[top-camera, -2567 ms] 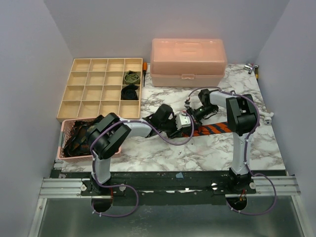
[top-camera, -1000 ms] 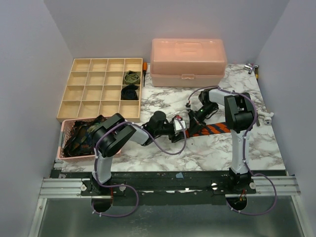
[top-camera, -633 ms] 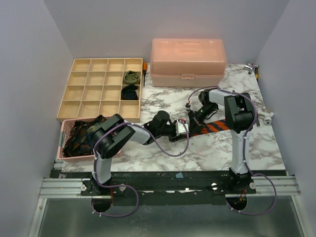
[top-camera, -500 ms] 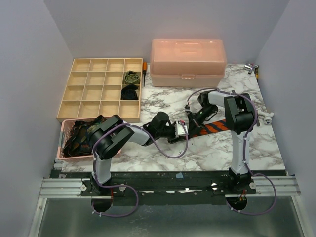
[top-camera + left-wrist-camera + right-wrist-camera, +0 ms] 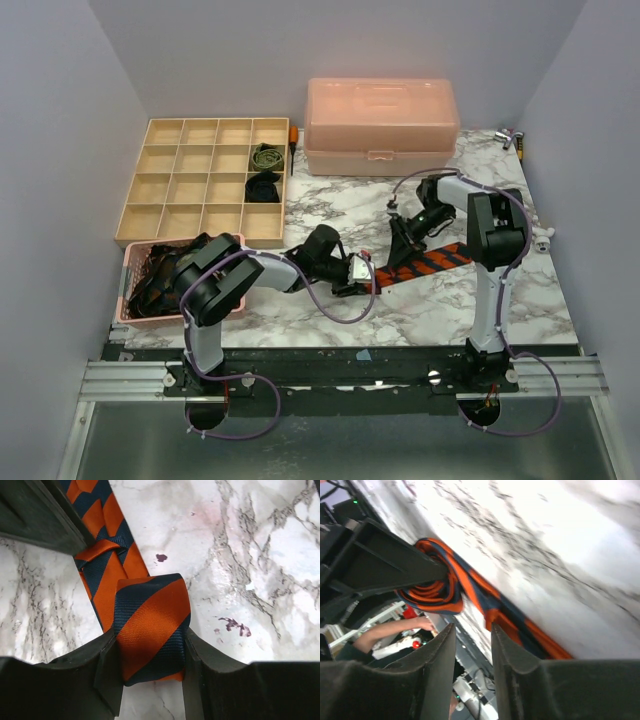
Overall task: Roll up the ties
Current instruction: Roll the tie at the center of the board.
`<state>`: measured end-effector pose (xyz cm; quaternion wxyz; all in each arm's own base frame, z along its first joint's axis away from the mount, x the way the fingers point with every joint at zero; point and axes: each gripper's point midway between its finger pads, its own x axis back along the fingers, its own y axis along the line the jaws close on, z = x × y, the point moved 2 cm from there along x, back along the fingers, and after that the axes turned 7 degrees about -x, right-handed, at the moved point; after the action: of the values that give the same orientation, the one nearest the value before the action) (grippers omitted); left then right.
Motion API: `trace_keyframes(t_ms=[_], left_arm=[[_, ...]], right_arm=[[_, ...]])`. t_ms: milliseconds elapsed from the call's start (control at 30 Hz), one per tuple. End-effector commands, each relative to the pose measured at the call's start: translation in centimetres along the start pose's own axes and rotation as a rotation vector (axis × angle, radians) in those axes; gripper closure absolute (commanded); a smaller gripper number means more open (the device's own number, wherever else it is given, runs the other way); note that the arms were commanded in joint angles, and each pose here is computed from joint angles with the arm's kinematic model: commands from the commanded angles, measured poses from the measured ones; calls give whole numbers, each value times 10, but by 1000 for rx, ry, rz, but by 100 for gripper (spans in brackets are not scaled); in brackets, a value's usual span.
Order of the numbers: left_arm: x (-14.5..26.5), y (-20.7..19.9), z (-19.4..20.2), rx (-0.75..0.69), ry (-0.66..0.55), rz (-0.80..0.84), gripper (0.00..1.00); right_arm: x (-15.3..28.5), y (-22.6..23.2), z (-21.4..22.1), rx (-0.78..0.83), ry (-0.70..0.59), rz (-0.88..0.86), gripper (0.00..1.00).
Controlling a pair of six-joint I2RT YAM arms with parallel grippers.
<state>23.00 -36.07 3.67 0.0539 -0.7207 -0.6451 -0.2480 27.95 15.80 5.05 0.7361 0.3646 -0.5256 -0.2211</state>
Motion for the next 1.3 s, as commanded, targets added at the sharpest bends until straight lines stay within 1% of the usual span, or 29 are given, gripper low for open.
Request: trace_keyframes(t_ms=[0, 133, 267, 333, 467, 600, 667, 767, 867, 933, 1067, 1267], left_arm=[[10, -45, 24, 96, 74, 174, 88], [13, -40, 24, 139, 80, 150, 88], [19, -27, 22, 259, 101, 47, 87], [23, -26, 17, 275, 96, 4, 87], [29, -22, 18, 252, 129, -74, 87], [26, -20, 35, 244, 229, -87, 87], [25, -20, 44, 255, 290, -87, 87], [24, -21, 53, 271, 346, -84, 87], [23, -24, 58, 282, 382, -71, 87], [22, -26, 60, 291, 392, -63, 86], [20, -31, 59, 293, 391, -36, 86], [19, -33, 59, 293, 393, -19, 85]], right_arm=[[7, -24, 5, 15, 3, 98, 67], [-4, -65, 19, -9, 38, 259, 74], [-4, -90, 34, -20, 50, 387, 76], [-2, -98, 35, -23, 44, 430, 76], [1, -108, 22, -8, 11, 485, 76], [9, -110, -3, 19, -30, 515, 77], [16, -98, -15, 50, -62, 495, 73], [28, -61, -19, 106, -102, 387, 63], [32, -18, -5, 127, -117, 229, 49], [30, 3, 7, 113, -116, 128, 44], [18, 26, 18, 76, -99, -19, 41], [-9, 30, 10, 46, -77, -86, 44]])
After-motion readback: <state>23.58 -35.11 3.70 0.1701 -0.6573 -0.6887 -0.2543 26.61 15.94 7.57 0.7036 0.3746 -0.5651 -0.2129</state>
